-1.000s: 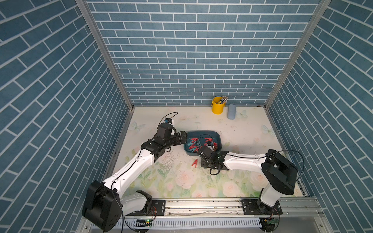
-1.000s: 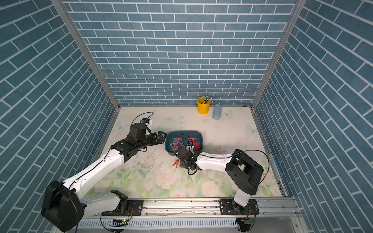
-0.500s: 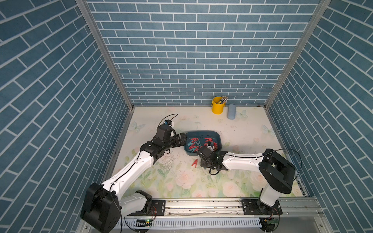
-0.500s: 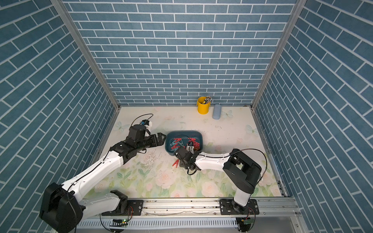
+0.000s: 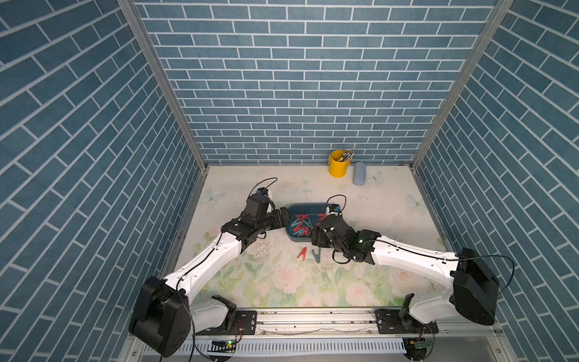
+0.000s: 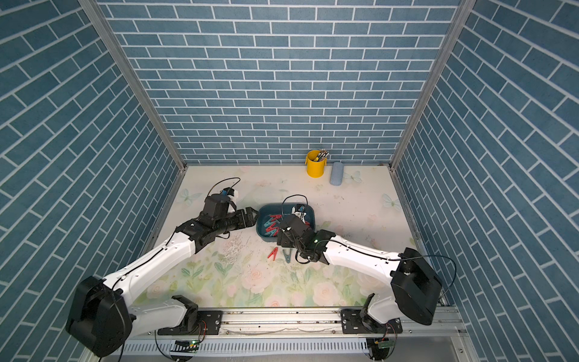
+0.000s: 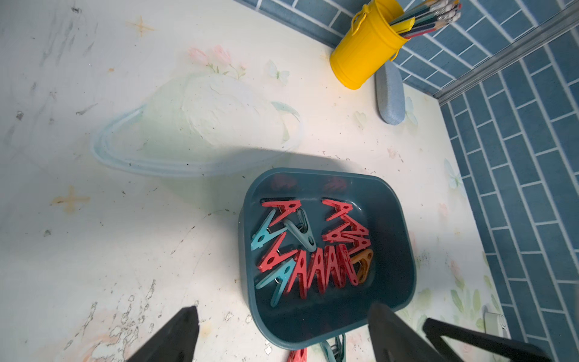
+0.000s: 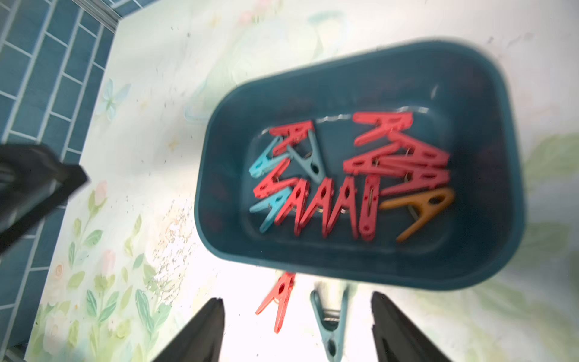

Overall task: Take the clothespins out of the storage box
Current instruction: Place the clothespin at the center of the board, then pick up the clothespin from the storage box.

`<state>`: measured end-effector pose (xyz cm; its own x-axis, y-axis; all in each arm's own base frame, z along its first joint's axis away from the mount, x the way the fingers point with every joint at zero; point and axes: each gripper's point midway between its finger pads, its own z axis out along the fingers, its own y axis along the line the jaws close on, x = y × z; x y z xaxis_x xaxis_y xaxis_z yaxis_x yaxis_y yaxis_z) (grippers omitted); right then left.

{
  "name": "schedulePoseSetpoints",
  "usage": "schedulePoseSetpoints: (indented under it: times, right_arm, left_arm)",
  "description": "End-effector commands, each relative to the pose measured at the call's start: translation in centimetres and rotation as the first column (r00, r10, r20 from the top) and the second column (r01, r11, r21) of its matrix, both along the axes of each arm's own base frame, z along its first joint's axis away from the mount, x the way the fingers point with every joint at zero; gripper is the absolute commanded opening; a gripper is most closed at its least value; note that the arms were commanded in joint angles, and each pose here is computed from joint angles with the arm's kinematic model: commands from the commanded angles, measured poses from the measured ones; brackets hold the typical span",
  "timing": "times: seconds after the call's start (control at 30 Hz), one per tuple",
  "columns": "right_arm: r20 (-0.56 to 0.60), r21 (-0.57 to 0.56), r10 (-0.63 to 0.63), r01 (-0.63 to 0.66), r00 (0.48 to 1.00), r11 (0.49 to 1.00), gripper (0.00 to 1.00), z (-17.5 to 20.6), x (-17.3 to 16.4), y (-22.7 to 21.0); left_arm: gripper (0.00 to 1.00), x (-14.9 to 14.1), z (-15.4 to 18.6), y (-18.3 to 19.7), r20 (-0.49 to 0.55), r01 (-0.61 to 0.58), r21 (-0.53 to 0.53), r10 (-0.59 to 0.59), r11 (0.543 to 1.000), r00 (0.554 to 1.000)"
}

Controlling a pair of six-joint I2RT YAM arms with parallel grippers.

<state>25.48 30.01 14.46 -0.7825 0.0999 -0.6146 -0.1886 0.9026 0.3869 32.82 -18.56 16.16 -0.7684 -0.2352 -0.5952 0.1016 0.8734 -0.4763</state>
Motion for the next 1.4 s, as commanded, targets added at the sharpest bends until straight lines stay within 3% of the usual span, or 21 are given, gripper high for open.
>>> schedulePoseSetpoints:
  times: [0.0, 0.13, 0.37, 0.63, 0.93, 1.37]
  right_arm:
    - [0.046, -0.022, 0.035, -0.034, 0.998, 0.999, 0.87, 0.7, 0.8, -1.2]
    - [0.063, 0.0, 0.025, -0.025, 0.998, 1.0, 0.99, 1.3, 1.9, -2.4]
    - [0.096, 0.008, -0.001, 0.001, 0.995, 1.0, 0.99, 2.1, 3.3, -4.5]
    - [0.108, 0.004, -0.008, 0.008, 0.994, 1.0, 0.99, 2.5, 4.0, -5.7]
    - [0.104, 0.001, -0.023, 0.023, 0.994, 1.0, 0.99, 2.3, 4.3, -6.6]
    - [0.096, 0.003, -0.031, 0.031, 0.995, 1.0, 0.99, 2.0, 4.5, -7.0]
  left_arm:
    - [0.86, 0.8, 0.2, -1.6, -0.003, -0.002, 0.005, 0.002, 1.0, 1.0]
    - [0.73, 1.2, -0.7, -4.1, -0.039, 0.006, 0.03, -0.005, 1.0, 0.999]
    - [0.44, 2.0, -4.3, -8.1, -0.135, 0.004, 0.1, 0.009, 0.995, 0.991]
    - [0.3, 3.7, -8.7, -9.2, -0.231, -0.048, 0.178, 0.089, 0.983, 0.969]
    - [0.24, 4.8, -11.6, -9.5, -0.277, -0.076, 0.233, 0.141, 0.969, 0.95]
    - [0.28, 5.9, -13.6, -8.9, -0.289, -0.108, 0.288, 0.194, 0.951, 0.937]
